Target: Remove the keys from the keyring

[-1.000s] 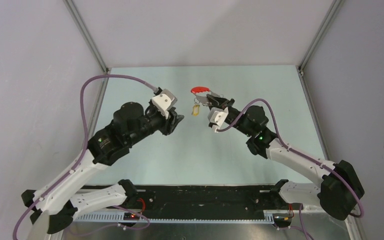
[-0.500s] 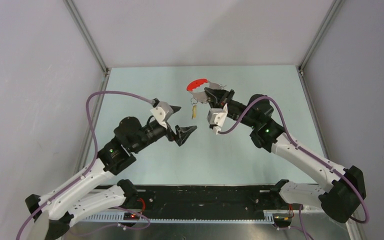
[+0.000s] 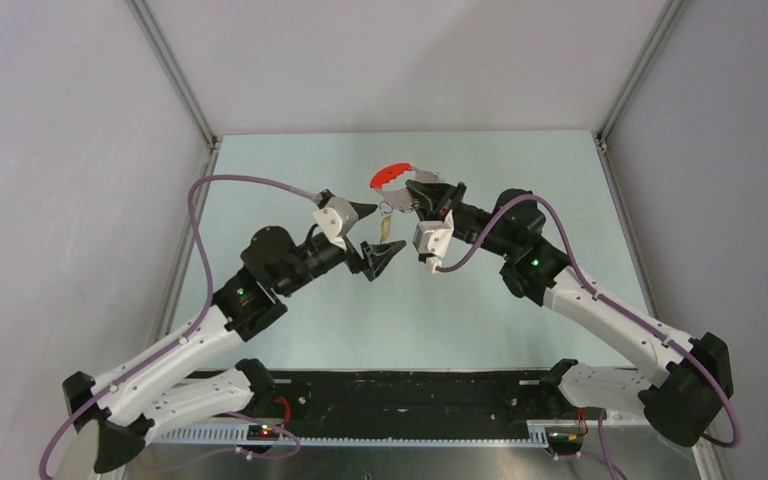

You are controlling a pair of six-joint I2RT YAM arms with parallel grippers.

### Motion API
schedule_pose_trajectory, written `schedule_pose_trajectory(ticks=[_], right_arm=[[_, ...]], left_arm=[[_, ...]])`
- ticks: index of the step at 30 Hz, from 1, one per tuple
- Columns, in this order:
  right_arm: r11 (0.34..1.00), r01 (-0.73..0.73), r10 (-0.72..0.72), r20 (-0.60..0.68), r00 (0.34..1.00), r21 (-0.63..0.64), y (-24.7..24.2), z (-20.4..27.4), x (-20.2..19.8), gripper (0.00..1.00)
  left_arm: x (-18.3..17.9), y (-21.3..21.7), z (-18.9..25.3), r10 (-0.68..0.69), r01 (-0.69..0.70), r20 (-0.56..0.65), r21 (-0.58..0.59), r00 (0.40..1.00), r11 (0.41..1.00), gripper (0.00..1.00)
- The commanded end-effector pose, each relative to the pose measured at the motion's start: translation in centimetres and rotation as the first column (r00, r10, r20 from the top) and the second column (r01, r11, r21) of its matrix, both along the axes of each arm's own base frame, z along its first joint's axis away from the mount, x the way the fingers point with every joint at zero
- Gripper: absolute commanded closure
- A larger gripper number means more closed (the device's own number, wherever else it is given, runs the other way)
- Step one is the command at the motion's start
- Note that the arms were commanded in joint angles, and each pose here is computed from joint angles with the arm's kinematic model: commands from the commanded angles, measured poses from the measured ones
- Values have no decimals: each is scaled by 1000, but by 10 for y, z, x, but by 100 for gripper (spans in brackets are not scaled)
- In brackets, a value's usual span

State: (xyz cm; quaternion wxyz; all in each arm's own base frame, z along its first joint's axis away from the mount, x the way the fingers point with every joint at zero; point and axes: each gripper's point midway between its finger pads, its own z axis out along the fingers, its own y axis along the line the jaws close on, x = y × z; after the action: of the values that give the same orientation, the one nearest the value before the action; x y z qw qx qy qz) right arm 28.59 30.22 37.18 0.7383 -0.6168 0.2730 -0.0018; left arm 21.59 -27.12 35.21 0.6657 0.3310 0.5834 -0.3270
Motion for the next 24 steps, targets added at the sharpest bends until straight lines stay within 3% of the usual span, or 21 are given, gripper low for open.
schedule_pose_trajectory(ticks=[1, 5, 10, 15, 21, 24], right_arm=[[995, -19, 8, 115, 993, 98, -7, 58, -14, 100], [995, -28, 17, 112, 994, 99, -7, 59, -16, 100], [994, -33, 21, 112, 994, 101, -7, 59, -16, 100], [994, -45, 34, 107, 994, 100, -6, 58, -18, 100], [993, -51, 40, 104, 994, 102, -6, 58, -19, 100], [993, -55, 44, 103, 994, 105, -6, 59, -19, 100]], left_arm=[[5, 0, 29, 13, -10, 72, -42, 997, 999, 14], [9, -1, 26, 27, -25, 75, -27, 997, 999, 21], [10, -4, 25, 17, -16, 88, -14, 996, 1000, 41], [13, -6, 26, 18, -17, 88, -9, 996, 1000, 49], [13, -6, 26, 19, -18, 93, -5, 996, 1000, 75], [14, -5, 26, 24, -24, 91, -7, 996, 1000, 71]])
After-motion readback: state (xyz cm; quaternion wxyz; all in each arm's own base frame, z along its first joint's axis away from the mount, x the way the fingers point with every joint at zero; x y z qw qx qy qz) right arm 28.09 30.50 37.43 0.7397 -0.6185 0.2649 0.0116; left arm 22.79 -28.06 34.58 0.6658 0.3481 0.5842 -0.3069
